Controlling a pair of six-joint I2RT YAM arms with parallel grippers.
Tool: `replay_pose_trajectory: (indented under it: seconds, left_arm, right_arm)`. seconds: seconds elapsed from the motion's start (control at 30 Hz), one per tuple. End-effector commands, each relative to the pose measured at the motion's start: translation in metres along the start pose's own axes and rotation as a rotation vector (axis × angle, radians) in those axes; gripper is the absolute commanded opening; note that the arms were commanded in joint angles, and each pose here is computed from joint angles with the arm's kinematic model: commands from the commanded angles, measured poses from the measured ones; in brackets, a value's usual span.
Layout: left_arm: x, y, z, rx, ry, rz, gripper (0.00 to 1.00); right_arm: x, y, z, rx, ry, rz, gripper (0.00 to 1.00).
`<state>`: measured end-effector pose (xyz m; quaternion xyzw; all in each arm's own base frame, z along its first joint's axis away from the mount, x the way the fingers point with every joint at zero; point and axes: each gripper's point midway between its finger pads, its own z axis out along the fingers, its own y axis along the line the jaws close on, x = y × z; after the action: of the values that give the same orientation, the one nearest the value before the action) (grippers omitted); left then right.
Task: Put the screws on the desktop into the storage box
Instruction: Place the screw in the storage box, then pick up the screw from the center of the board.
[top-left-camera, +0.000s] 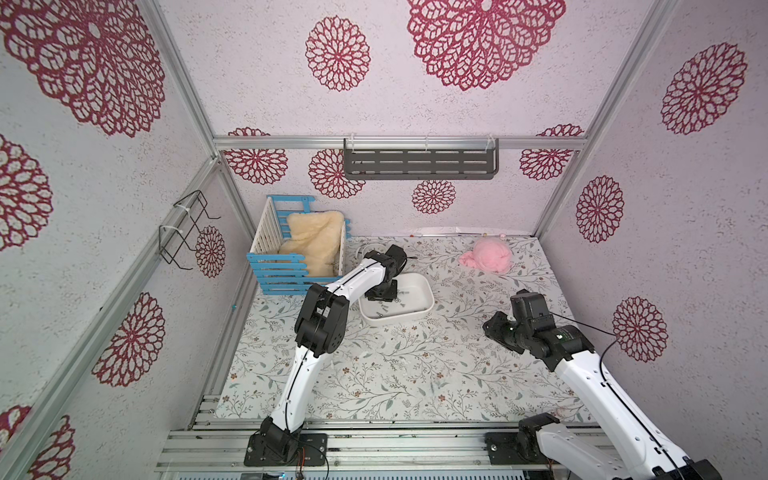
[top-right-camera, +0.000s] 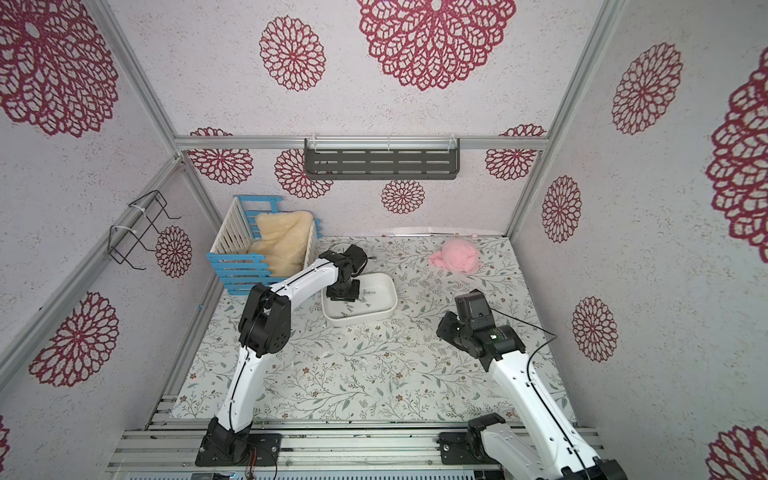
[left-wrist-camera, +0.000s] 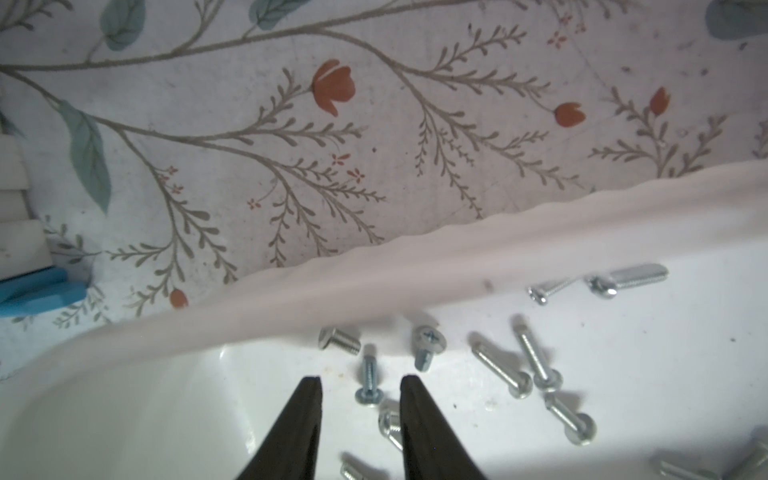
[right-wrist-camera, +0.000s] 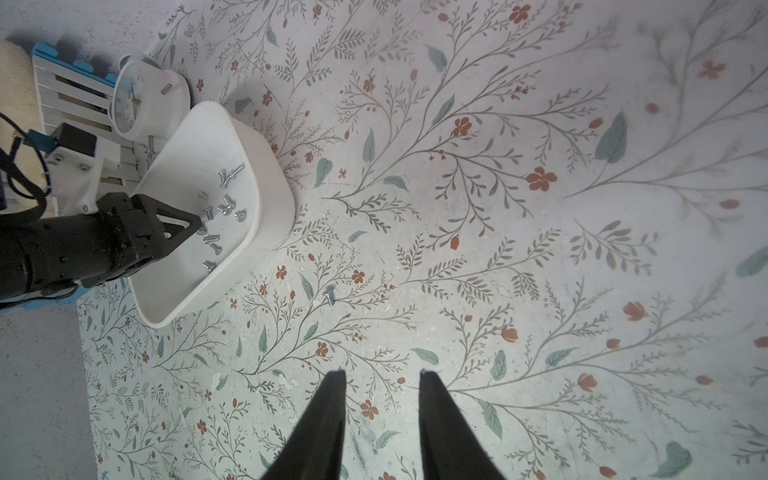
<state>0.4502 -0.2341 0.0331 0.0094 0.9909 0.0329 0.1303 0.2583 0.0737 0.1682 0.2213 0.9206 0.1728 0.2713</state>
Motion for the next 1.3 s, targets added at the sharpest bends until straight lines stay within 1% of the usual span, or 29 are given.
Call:
replay_pose_trajectory:
  seconds: [0.0, 0.1, 0.23, 0.3, 0.37, 0.57, 0.73, 0.83, 1.07, 1.27]
  left_arm:
    - [-0.02, 0.005, -0.063, 0.067, -0.109, -0.029, 0.38]
    - [-0.022, 0.008, -0.109, 0.13, -0.168, -0.035, 0.4]
    - [-0.015, 0.016, -0.167, 0.208, -0.241, -0.055, 0.44]
    - [-0.007, 0.025, -0.187, 0.215, -0.272, -0.06, 0.46]
    - [0.005, 0.036, -0.2, 0.213, -0.289, -0.067, 0.47]
    - [0.047, 0.071, -0.212, 0.17, -0.317, -0.101, 0.49]
    - [0.077, 0.096, -0.209, 0.133, -0.325, -0.122, 0.5]
    - [0.093, 0.105, -0.204, 0.122, -0.318, -0.134, 0.5]
    - [0.119, 0.12, -0.199, 0.116, -0.312, -0.159, 0.51]
    - [0.128, 0.128, -0.197, 0.102, -0.319, -0.162, 0.52]
  right_arm:
    - [-0.011, 0.013, -0.007, -0.043, -0.028, -0.012, 0.34]
    - [-0.01, 0.015, -0.004, -0.052, -0.019, -0.003, 0.34]
    - [-0.005, 0.022, 0.005, -0.065, 0.01, -0.003, 0.34]
    - [-0.003, 0.024, 0.011, -0.056, 0.025, -0.007, 0.34]
    - [0.0, 0.029, 0.018, -0.058, 0.038, -0.02, 0.34]
    - [0.009, 0.039, 0.044, -0.04, 0.082, -0.05, 0.34]
    - [0.016, 0.047, 0.06, -0.04, 0.111, -0.072, 0.34]
    - [0.024, 0.053, 0.07, -0.04, 0.138, -0.088, 0.35]
    - [0.037, 0.062, 0.082, -0.027, 0.173, -0.126, 0.35]
    - [0.037, 0.066, 0.087, -0.02, 0.178, -0.136, 0.35]
